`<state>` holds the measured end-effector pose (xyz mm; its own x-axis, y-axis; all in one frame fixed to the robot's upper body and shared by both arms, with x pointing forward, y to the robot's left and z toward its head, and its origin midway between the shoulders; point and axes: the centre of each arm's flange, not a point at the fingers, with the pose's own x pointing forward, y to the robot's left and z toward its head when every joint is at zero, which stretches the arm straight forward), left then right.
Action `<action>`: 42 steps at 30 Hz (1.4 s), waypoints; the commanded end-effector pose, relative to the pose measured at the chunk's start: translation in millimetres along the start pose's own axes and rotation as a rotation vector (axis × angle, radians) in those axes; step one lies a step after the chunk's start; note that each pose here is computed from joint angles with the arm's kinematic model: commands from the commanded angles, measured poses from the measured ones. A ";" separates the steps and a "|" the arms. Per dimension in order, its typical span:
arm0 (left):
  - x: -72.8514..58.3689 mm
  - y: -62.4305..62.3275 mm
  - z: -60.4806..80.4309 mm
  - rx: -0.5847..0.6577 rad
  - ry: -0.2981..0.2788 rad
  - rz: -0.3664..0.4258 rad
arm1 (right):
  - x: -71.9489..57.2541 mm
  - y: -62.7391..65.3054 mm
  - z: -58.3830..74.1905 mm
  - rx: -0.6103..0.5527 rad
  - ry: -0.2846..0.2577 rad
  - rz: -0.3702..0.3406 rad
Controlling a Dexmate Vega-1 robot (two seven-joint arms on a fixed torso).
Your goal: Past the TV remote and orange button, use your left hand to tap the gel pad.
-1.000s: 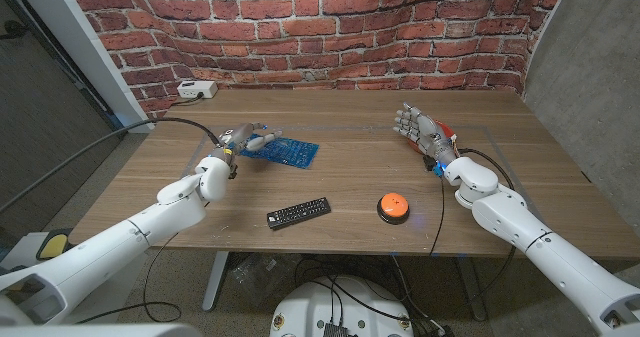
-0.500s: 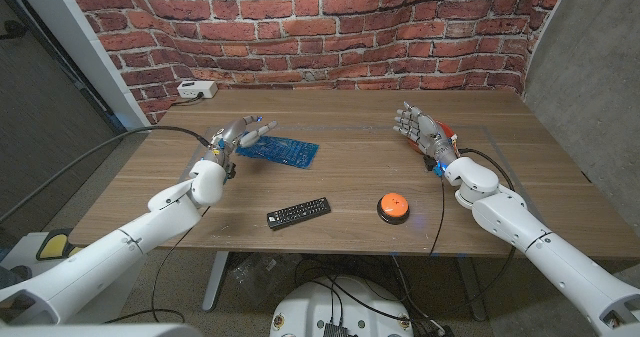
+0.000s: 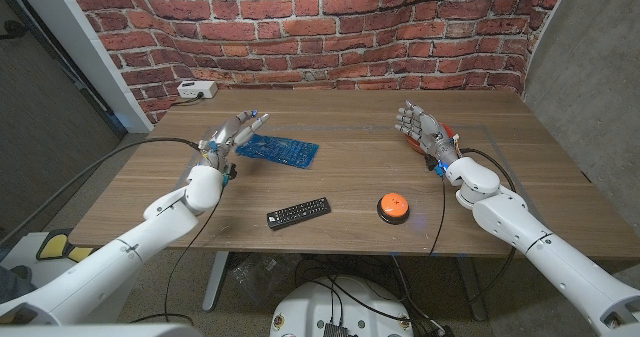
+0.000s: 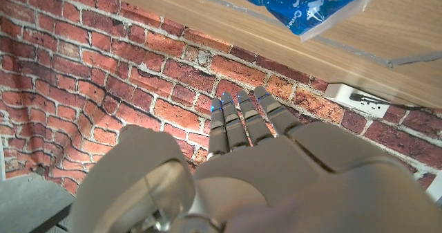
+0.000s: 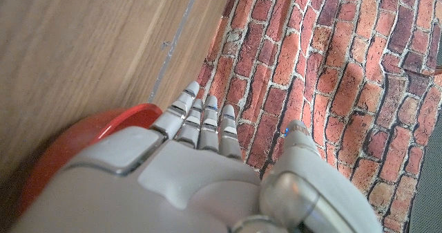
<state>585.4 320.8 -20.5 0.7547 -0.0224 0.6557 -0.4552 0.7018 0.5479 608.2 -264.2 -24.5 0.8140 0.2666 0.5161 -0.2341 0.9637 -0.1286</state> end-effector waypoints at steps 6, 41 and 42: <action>4.0 1.8 -12.8 -0.332 -0.012 -0.058 | -3.0 -0.1 0.7 0.006 -0.070 -0.034; 2.6 -7.3 -8.1 -0.743 -0.083 -0.124 | -16.8 -9.2 -4.9 0.046 -0.171 -0.049; 2.9 -8.4 -8.1 -0.762 -0.085 -0.126 | -16.8 -9.6 -4.9 0.042 -0.172 -0.049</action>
<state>595.3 324.0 -23.6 0.7479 -0.1542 0.6457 0.0052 0.9740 0.2266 599.7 -273.1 -33.3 0.7379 0.2122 0.6406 -0.2132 0.9740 -0.0770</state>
